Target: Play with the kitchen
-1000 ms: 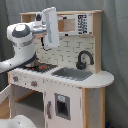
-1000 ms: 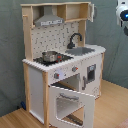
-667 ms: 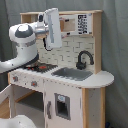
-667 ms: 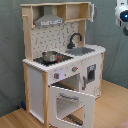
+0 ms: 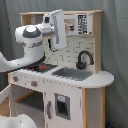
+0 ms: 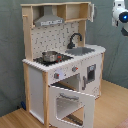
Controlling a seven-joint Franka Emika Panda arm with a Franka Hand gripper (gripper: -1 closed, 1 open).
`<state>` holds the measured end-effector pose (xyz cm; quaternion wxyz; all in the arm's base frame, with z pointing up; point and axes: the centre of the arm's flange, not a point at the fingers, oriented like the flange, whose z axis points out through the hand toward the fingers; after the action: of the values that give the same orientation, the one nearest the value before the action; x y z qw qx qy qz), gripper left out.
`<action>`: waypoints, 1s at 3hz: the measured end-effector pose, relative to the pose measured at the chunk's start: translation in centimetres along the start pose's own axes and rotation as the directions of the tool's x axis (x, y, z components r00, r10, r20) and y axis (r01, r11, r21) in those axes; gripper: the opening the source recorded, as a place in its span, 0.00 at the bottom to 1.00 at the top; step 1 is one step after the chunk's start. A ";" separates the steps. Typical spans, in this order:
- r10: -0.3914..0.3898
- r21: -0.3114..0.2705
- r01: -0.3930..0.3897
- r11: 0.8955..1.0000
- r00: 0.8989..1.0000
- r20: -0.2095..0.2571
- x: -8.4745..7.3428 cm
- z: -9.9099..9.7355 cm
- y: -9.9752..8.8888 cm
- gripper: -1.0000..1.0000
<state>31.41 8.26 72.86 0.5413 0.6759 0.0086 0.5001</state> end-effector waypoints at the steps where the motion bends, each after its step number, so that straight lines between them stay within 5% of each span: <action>1: 0.010 0.056 -0.008 0.998 0.999 -0.045 0.5 0.7 -1.7 0.00; 3: 0.021 0.163 0.003 0.987 0.989 -0.146 4.7 -0.3 -5.8 0.00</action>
<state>36.63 13.48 71.63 0.4798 0.6790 0.0864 0.5488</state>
